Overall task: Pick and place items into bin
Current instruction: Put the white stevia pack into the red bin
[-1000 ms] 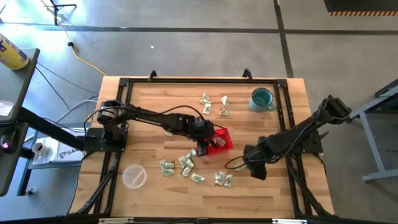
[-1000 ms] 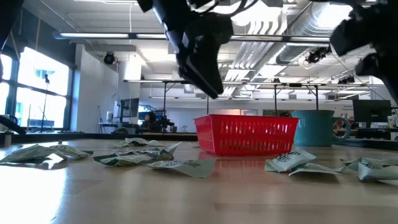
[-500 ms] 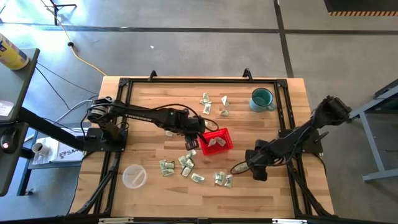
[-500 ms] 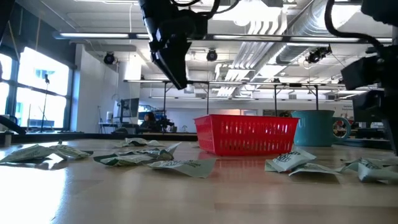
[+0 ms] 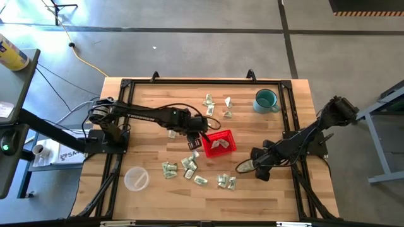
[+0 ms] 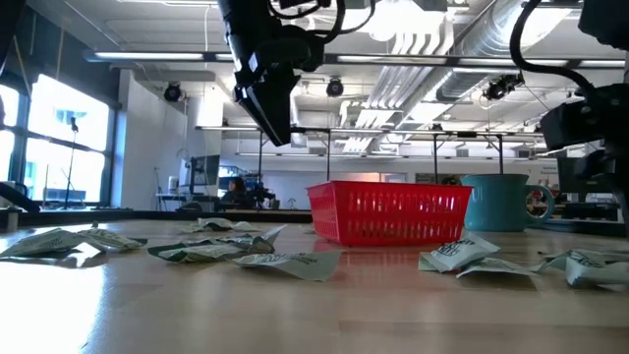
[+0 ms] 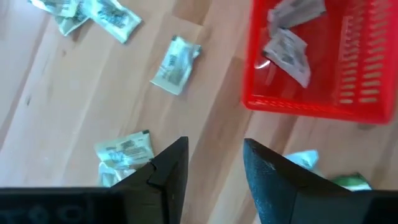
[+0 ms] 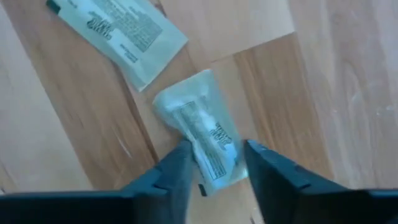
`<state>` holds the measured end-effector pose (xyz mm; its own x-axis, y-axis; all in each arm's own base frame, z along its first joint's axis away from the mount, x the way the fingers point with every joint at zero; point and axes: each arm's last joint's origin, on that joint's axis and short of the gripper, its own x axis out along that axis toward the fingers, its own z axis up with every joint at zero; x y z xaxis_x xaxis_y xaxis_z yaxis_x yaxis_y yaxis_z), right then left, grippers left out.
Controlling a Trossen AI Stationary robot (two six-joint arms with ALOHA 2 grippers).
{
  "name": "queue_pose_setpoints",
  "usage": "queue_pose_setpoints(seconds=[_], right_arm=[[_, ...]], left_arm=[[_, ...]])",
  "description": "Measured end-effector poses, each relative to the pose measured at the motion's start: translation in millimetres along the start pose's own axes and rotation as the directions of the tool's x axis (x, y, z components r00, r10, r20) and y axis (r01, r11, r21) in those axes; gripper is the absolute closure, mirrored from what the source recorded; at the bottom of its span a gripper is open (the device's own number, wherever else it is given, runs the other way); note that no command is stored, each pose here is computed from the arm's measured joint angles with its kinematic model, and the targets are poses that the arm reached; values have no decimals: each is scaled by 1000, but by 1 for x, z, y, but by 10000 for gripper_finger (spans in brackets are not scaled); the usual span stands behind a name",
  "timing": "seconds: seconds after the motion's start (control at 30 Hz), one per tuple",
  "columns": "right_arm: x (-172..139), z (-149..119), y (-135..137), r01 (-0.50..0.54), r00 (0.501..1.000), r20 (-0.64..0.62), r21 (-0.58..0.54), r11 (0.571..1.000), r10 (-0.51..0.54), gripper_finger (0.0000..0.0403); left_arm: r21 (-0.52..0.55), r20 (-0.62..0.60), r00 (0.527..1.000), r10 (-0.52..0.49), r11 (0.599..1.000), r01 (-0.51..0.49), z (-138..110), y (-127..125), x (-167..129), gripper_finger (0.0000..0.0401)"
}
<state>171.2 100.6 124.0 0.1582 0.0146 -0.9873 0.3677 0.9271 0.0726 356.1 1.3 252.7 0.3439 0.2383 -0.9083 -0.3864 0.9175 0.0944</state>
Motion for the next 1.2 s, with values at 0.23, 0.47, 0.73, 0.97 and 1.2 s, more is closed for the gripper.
queue_pose_setpoints(seconds=[0.23, 0.47, 0.73, 0.97, 1.2], right_arm=[[-5, 9, 2, -56, 997, -41, 260, 964, 69, 391], [-60, 55, 24, -111, 958, 286, 290, 950, 25, 396], [-91, 124, 11, -116, 899, 439, 230, 966, 4, 399], [-51, 168, -11, -288, 929, 298, 205, 935, 221, 348], [-53, 180, -9, -297, 927, 306, 253, 921, 215, 227]], left_arm=[[-46, -43, 999, -5, 999, 3, 2, 19, 0, 218], [-40, -98, 993, 67, 997, -71, -13, 27, -24, 218], [-149, -47, 990, 136, 979, -142, -50, 36, -47, 218], [-283, -75, 993, 92, 953, -110, -98, 46, -36, 217], [-341, -4, 1000, 21, 940, -21, -116, 44, -26, 217]])
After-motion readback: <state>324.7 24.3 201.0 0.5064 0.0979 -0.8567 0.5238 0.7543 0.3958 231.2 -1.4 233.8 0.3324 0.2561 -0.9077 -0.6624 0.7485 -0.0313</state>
